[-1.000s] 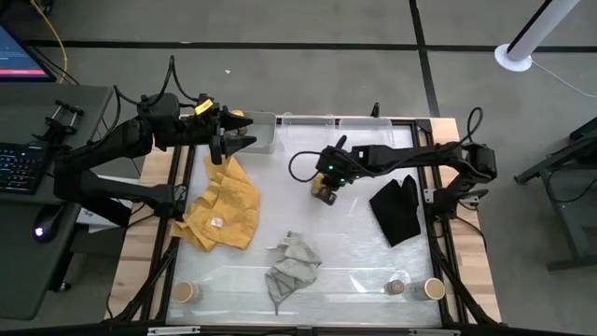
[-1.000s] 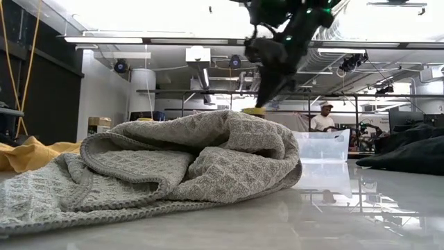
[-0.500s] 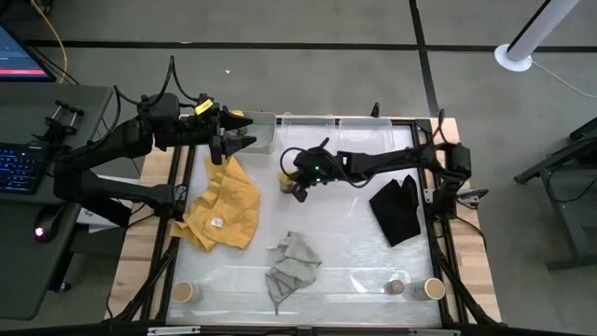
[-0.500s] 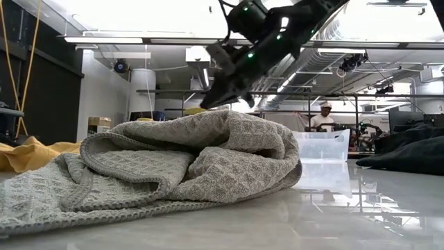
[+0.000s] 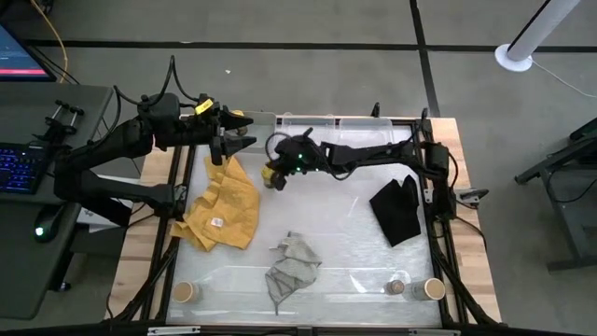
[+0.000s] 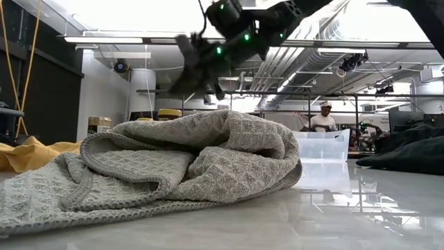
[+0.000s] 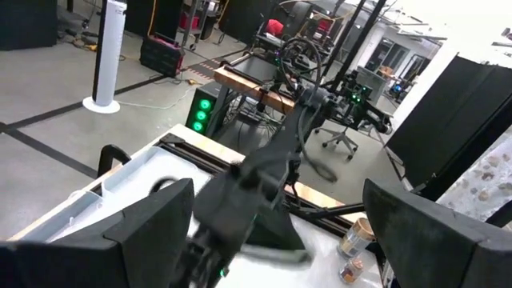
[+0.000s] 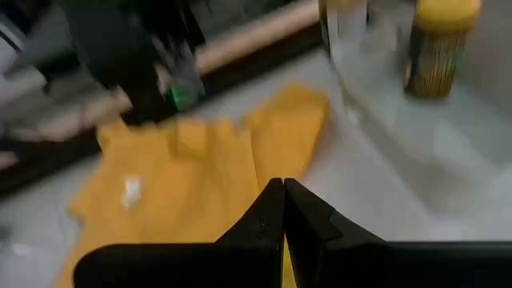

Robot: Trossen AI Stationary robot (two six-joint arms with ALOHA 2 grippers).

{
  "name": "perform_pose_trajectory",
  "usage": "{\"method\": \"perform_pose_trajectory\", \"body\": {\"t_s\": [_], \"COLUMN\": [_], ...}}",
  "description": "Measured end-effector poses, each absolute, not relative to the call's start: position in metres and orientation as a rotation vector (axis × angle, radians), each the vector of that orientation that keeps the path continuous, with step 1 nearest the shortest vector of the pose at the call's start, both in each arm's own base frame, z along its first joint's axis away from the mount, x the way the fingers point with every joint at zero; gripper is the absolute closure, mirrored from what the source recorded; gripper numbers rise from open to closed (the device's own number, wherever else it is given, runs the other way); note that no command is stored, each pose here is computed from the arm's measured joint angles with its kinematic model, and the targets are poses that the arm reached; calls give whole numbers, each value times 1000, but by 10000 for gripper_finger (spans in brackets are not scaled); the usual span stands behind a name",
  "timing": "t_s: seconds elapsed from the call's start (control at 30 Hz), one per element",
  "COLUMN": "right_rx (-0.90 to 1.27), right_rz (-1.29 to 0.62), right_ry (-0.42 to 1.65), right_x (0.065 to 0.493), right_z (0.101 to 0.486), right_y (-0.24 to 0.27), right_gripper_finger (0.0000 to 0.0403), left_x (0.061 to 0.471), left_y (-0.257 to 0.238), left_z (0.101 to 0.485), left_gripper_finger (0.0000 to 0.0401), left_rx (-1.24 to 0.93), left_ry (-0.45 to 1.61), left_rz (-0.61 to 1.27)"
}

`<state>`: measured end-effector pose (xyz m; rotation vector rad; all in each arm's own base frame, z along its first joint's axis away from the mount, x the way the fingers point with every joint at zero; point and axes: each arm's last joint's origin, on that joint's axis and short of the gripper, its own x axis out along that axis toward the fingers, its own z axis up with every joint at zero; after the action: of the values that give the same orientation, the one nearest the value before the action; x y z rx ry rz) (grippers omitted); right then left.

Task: Sort spices by type
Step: Put the yellow seasoning bottle into the gray bin

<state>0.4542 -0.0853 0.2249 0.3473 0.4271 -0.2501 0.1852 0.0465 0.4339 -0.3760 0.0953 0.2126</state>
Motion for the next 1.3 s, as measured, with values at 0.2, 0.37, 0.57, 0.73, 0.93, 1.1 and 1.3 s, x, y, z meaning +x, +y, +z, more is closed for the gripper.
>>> {"method": "perform_pose_trajectory", "body": {"t_s": [0.2,0.37,0.57,0.73,0.93,1.1,1.3], "right_rx": [301,213,140,255,334,314,282], "right_rz": [-231,-285,-415,-529,-644,-697,-703], "right_ry": [493,701,843,803,731,753,793], "right_x": [435,389,320,267,231,218,217], "right_z": [257,287,337,376,400,403,400], "right_y": [-103,-112,-109,-95,-73,-56,-42], "right_gripper_finger": [403,403,403,403,403,403,403], "left_x": [185,205,240,269,295,301,305], "left_y": [46,51,59,66,84,99,110], "left_z": [429,392,341,300,269,248,230], "left_gripper_finger": [50,50,50,50,50,50,50], "left_rx": [-384,-321,-44,187,235,207,170], "left_ry": [142,472,863,1104,1156,1232,1299], "left_rz": [213,231,190,142,61,43,45]}}
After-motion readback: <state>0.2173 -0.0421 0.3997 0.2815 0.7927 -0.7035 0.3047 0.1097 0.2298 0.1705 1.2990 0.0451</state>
